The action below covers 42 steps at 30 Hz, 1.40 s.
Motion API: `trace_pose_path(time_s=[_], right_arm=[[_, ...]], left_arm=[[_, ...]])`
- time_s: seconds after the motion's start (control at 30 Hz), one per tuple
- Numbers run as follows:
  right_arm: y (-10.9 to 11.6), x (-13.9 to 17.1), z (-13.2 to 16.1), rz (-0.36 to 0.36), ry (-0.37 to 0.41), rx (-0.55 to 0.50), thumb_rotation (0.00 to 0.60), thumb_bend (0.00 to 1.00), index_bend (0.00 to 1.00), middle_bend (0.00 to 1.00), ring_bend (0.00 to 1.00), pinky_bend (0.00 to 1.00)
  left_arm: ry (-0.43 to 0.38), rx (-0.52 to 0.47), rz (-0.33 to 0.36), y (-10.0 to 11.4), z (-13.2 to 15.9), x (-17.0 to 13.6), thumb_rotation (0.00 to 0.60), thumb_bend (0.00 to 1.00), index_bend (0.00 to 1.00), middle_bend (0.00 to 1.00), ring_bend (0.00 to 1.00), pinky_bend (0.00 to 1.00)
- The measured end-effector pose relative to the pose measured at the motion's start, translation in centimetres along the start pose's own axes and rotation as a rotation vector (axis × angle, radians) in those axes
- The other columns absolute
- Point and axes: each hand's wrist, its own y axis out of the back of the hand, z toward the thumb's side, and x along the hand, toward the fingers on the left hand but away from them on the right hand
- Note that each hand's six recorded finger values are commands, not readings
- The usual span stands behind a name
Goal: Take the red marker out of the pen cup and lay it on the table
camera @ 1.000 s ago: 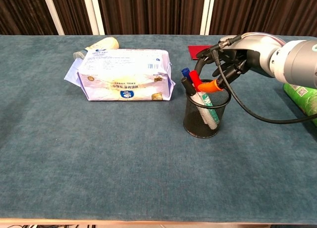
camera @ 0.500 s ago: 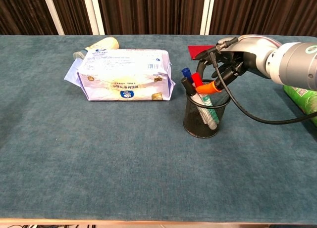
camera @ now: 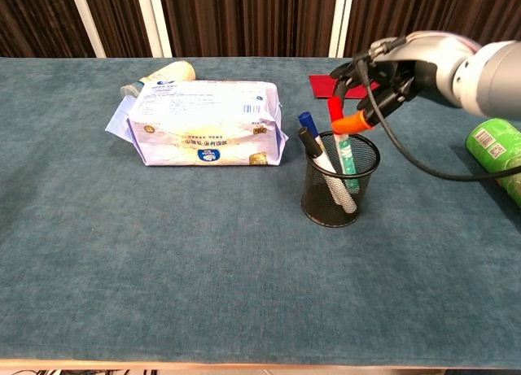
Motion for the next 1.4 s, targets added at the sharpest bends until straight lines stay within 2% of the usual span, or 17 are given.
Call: trace_pose_path(time_s=[0.3, 0.5, 0.63, 0.77, 1.0, 1.13, 1.4], right_arm=[[4.2, 2.3, 1.8, -0.039, 0.039, 0.034, 0.6, 0.59, 0.63, 0.0, 0.05, 0.16], [9.0, 4.1, 2.5, -0.104, 0.036, 0.026, 0.6, 0.59, 0.64, 0.0, 0.05, 0.16], [12.7, 5.6, 1.4, -0.161, -0.001, 0.01, 0.6, 0.59, 0.64, 0.0, 0.05, 0.16], [14.9, 7.2, -0.7, -0.194, -0.05, -0.001, 0.6, 0.59, 0.64, 0.0, 0.05, 0.16], [14.5, 9.0, -5.8, -0.176, -0.125, 0.062, 0.6, 0.58, 0.64, 0.0, 0.05, 0.16], [12.6, 8.9, -8.9, -0.144, -0.164, 0.061, 0.6, 0.58, 0.64, 0.0, 0.05, 0.16], [8.9, 7.3, -11.7, -0.075, -0.195, 0.106, 0.6, 0.57, 0.64, 0.0, 0.05, 0.16]], left_arm=[[-0.001, -0.004, -0.003, -0.1, 0.1, -0.1, 0.6, 0.45, 0.15, 0.03, 0.08, 0.04], [-0.002, -0.008, -0.002, 0.0, 0.1, -0.2, 0.6, 0.45, 0.15, 0.03, 0.08, 0.04], [-0.003, -0.006, -0.003, -0.1, 0.1, -0.2, 0.6, 0.45, 0.15, 0.03, 0.08, 0.04], [-0.002, -0.007, -0.005, -0.1, 0.1, -0.2, 0.6, 0.45, 0.15, 0.03, 0.08, 0.04], [-0.002, -0.005, -0.002, -0.2, 0.2, -0.1, 0.6, 0.45, 0.15, 0.03, 0.08, 0.04], [0.0, -0.003, -0.002, -0.2, 0.2, -0.1, 0.6, 0.45, 0.15, 0.03, 0.08, 0.04], [0.002, -0.005, -0.001, -0.2, 0.2, 0.0, 0.6, 0.45, 0.15, 0.03, 0.08, 0.04]])
